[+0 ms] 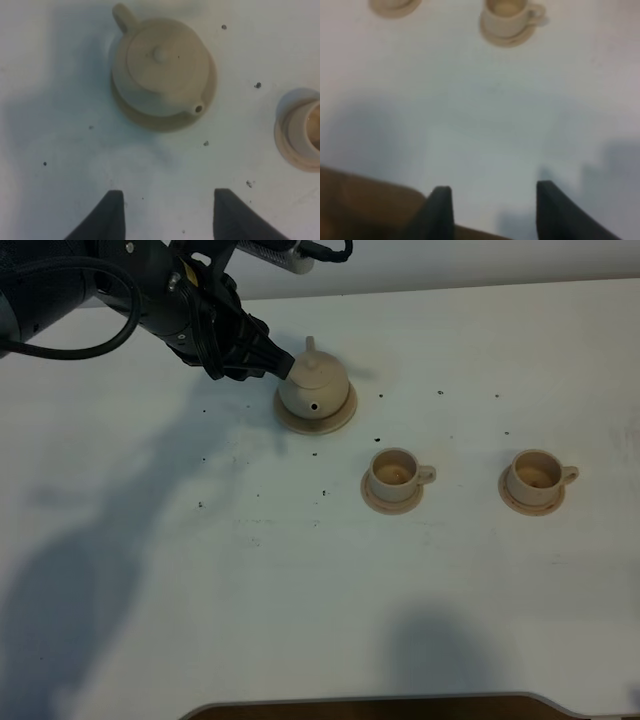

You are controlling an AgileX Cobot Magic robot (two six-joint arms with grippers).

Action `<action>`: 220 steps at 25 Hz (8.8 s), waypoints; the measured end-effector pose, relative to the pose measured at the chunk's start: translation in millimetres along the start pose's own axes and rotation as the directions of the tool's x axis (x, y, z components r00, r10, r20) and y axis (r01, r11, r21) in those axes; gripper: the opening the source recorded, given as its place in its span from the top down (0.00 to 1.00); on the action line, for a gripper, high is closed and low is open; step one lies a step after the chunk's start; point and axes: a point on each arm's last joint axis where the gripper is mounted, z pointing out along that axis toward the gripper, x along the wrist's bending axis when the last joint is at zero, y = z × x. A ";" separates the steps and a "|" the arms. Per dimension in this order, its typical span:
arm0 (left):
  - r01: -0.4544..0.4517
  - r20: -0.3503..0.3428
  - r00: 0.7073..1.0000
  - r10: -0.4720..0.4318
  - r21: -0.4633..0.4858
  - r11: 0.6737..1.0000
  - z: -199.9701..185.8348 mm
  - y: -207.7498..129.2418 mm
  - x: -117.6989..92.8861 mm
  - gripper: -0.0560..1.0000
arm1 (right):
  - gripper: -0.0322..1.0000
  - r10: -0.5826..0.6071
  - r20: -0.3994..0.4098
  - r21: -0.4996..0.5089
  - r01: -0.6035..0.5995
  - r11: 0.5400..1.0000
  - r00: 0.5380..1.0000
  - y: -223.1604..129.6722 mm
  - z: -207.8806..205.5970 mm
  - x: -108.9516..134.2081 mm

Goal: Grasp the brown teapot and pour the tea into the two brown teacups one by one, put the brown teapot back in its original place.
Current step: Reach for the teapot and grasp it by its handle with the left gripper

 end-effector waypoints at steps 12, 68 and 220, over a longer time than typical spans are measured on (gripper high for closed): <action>-0.009 0.000 1.000 0.009 0.055 0.998 37.9 -8.2 0.4 0.56 | 0.58 0.086 0.152 -0.269 -0.043 0.962 0.985 -22.4 -30.4 7.6; 0.177 -0.038 0.983 -0.179 -0.054 0.983 178.5 56.1 38.6 0.57 | 0.58 0.087 0.150 -0.276 -0.043 0.960 0.985 -23.1 -30.8 8.2; -0.595 0.052 0.799 0.599 0.214 0.775 170.8 37.2 35.8 0.84 | 0.58 0.088 0.150 -0.277 -0.043 0.960 0.985 -23.2 -30.9 8.2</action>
